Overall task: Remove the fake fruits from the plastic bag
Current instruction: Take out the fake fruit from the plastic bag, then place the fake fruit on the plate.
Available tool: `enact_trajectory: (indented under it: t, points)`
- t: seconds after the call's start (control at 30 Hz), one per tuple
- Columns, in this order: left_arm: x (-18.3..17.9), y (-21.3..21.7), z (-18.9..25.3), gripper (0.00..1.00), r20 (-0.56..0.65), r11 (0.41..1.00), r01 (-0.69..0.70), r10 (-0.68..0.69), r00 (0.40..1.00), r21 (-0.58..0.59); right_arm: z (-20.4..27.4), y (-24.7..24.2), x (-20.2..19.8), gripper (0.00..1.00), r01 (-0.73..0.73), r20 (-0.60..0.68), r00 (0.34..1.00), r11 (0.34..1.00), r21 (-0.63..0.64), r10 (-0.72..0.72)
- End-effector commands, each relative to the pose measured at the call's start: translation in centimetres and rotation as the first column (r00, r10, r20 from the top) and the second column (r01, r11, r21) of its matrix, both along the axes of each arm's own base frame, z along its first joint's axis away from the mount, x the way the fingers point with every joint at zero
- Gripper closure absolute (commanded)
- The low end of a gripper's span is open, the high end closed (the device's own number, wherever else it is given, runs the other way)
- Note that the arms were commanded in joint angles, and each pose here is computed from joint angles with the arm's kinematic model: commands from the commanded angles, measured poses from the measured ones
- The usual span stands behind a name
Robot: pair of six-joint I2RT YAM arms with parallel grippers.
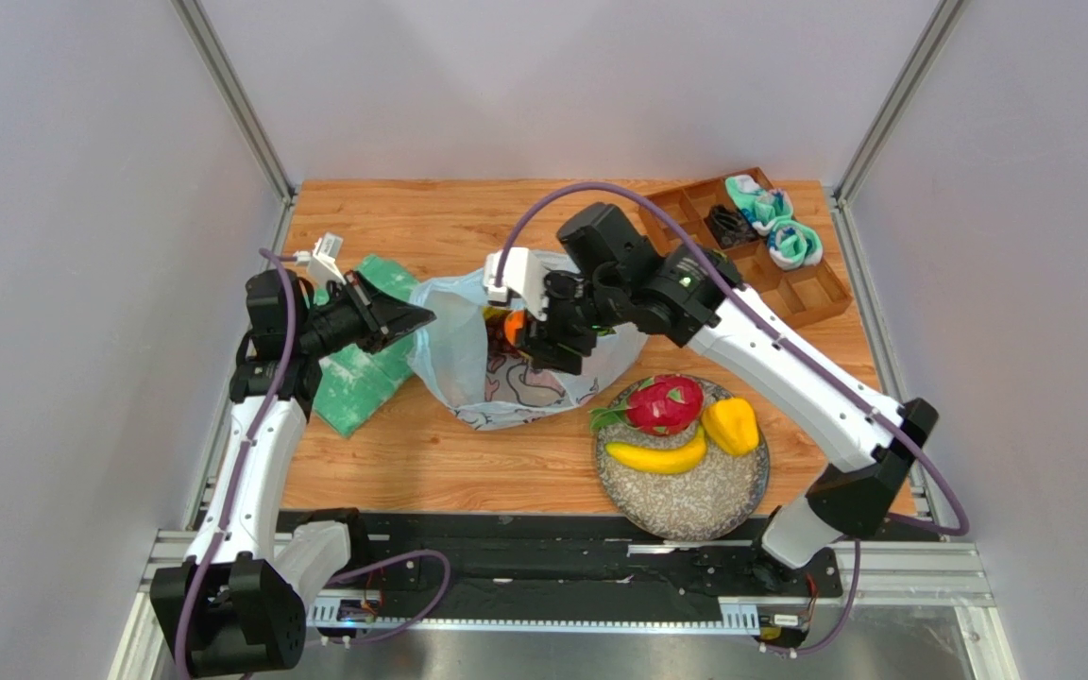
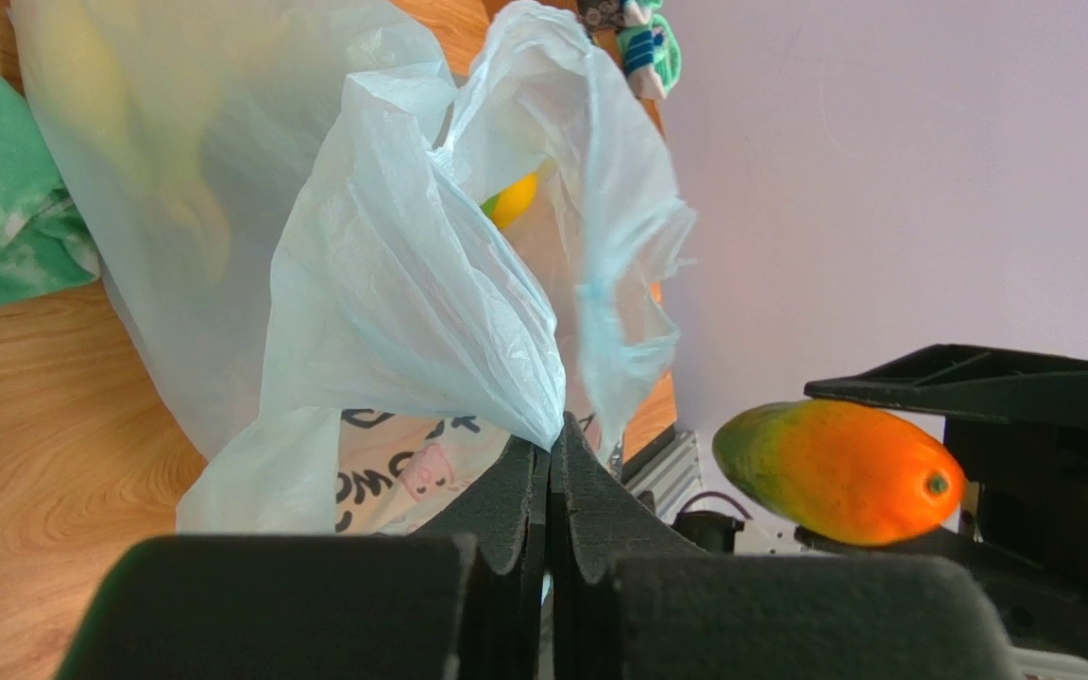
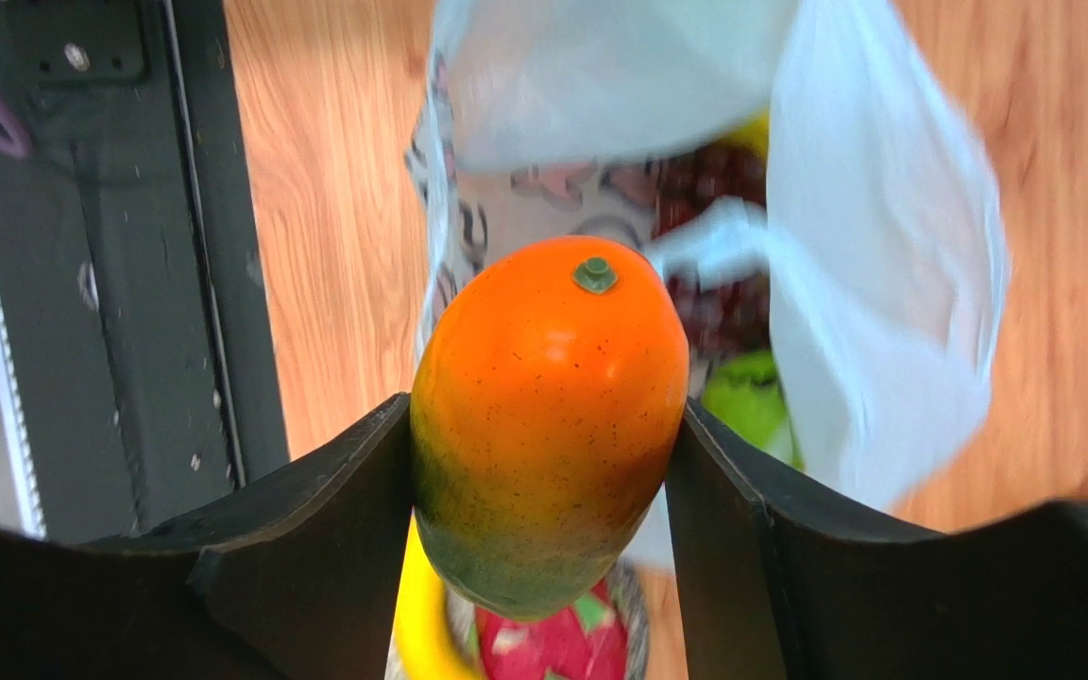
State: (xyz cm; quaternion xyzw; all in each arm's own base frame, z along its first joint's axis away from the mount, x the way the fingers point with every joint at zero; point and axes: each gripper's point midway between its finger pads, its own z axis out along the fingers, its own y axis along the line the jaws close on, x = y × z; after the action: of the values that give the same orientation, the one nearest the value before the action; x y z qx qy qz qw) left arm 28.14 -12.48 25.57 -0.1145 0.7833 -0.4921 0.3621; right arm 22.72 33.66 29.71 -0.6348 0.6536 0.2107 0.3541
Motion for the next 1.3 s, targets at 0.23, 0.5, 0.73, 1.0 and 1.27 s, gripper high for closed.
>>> enact_trajectory:
  t: [0.23,0.5,0.73,1.0,1.27]
  points:
    - [0.1,-0.1,0.2,1.00,0.017,1.000,0.016,-0.015,1.000,-0.008,-7.7,-18.8,-3.4,0.58,0.241,-0.024,0.964,0.910,-0.337,-0.265]
    - [0.6,0.0,0.1,1.00,0.009,1.000,0.006,-0.006,1.000,-0.012,-16.1,-26.8,-8.0,0.57,0.204,0.025,0.974,0.816,-0.540,-0.227]
    - [1.0,0.2,-0.3,1.00,0.003,1.000,-0.003,0.003,1.000,-0.001,-18.9,-28.4,-6.9,0.50,0.150,0.157,0.985,0.791,-0.593,-0.069]
    - [0.8,0.3,-0.8,1.00,-0.005,1.000,-0.011,0.011,1.000,0.018,-20.6,-27.4,-6.8,0.48,0.010,0.237,0.958,0.806,-0.592,0.163]
    - [0.9,0.6,-0.9,1.00,-0.003,0.999,-0.024,0.024,1.000,0.029,-21.5,-26.1,-7.3,0.27,-0.087,0.287,0.902,0.788,-0.609,0.322]
